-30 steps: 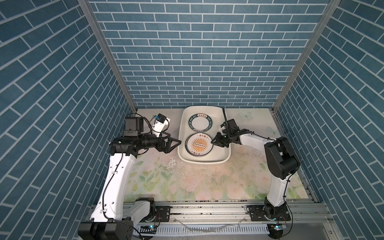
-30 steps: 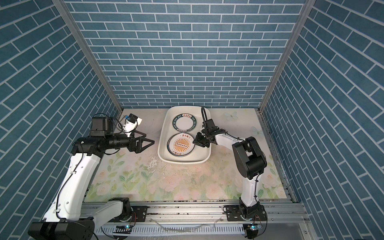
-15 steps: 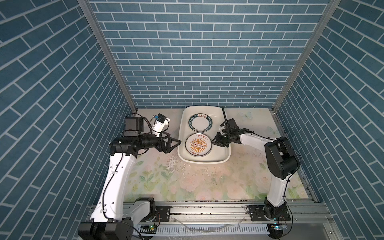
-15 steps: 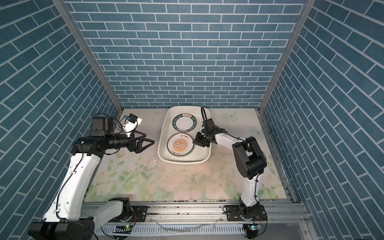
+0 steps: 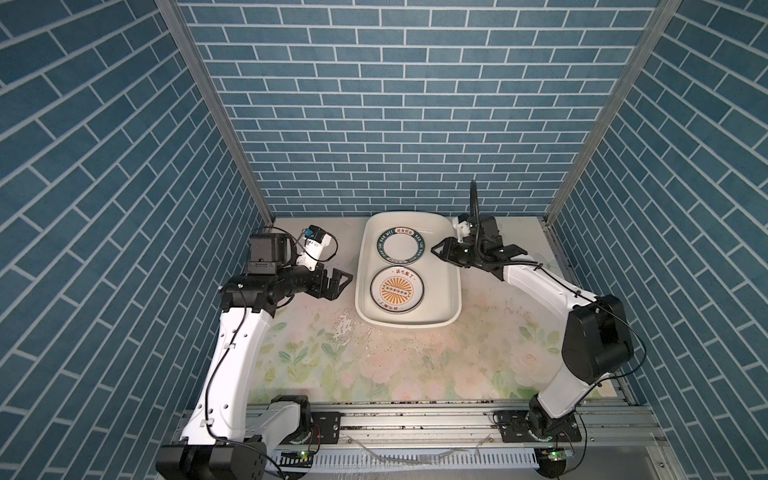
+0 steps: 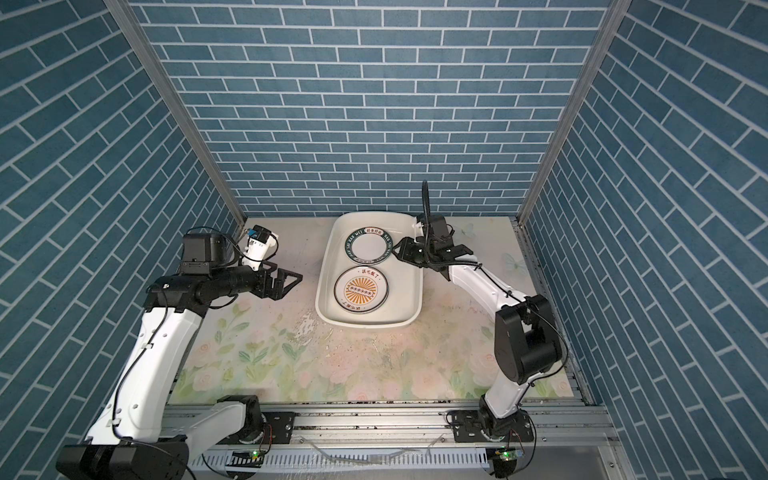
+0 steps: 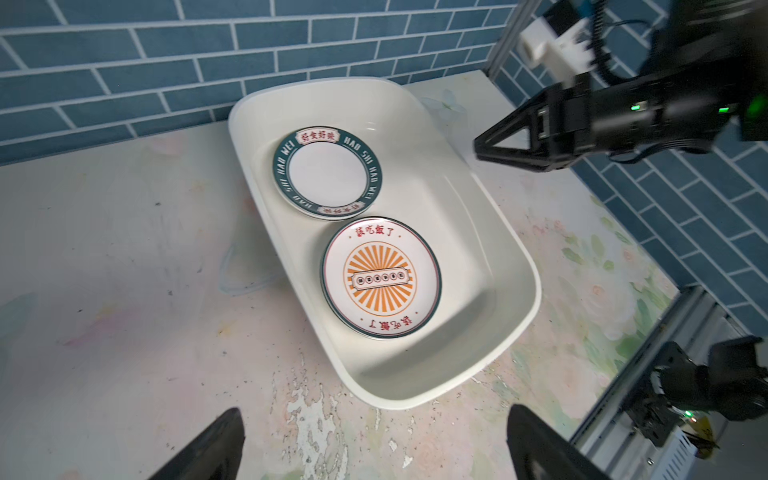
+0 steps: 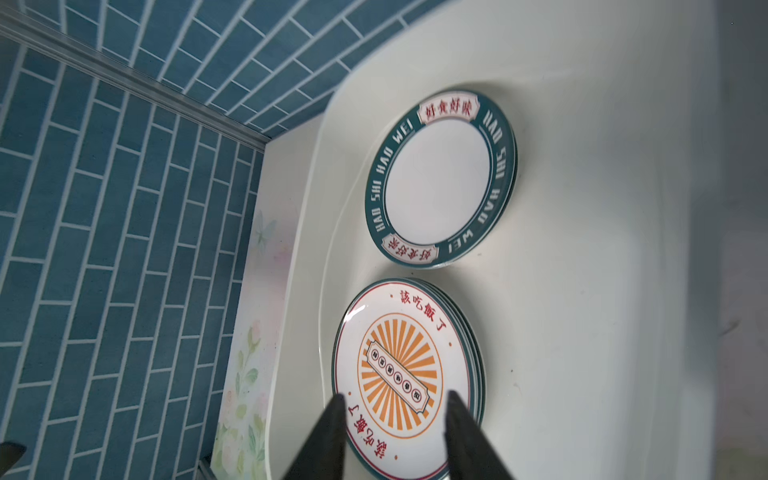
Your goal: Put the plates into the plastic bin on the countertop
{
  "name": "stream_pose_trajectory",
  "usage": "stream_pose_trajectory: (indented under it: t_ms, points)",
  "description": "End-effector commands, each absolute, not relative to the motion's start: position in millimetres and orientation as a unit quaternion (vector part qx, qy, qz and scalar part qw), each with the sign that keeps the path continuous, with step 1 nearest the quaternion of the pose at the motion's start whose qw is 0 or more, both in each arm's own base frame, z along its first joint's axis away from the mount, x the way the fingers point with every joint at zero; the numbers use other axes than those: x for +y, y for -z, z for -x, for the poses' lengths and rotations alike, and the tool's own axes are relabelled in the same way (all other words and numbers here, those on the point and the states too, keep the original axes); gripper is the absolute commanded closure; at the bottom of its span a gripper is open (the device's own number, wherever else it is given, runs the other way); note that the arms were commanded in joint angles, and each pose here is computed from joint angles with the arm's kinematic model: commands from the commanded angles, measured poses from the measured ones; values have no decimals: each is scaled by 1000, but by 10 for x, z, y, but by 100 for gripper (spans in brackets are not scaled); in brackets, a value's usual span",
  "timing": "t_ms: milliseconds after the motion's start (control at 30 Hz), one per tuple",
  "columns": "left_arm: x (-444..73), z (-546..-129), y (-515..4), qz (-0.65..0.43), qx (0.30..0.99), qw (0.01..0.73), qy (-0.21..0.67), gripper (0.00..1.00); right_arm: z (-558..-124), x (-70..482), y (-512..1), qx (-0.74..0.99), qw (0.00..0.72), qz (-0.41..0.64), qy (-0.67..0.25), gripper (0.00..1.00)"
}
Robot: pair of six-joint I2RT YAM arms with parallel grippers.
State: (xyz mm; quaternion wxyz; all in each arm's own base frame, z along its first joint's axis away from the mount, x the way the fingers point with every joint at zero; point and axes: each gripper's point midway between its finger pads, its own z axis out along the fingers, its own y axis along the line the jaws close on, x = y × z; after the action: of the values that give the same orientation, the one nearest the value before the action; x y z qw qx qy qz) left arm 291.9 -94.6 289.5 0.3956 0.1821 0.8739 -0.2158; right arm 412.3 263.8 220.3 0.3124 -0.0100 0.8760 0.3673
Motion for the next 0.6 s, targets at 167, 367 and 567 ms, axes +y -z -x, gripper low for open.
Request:
stream_pose_trajectory:
  t_ms: [167,367,567]
  points:
    - [-511,-3148,-2725,-83,880,455,109,1,-4093,1703,-2424,867,407,-39,-286,35]
    - [-352,-3240,-2490,-62,881,464,67,0,-3982,1084,-2285,865,446,-81,-216,15]
    - [-152,-3357,-2185,-16,872,487,37,0,-3823,580,-2164,846,507,-106,-125,1]
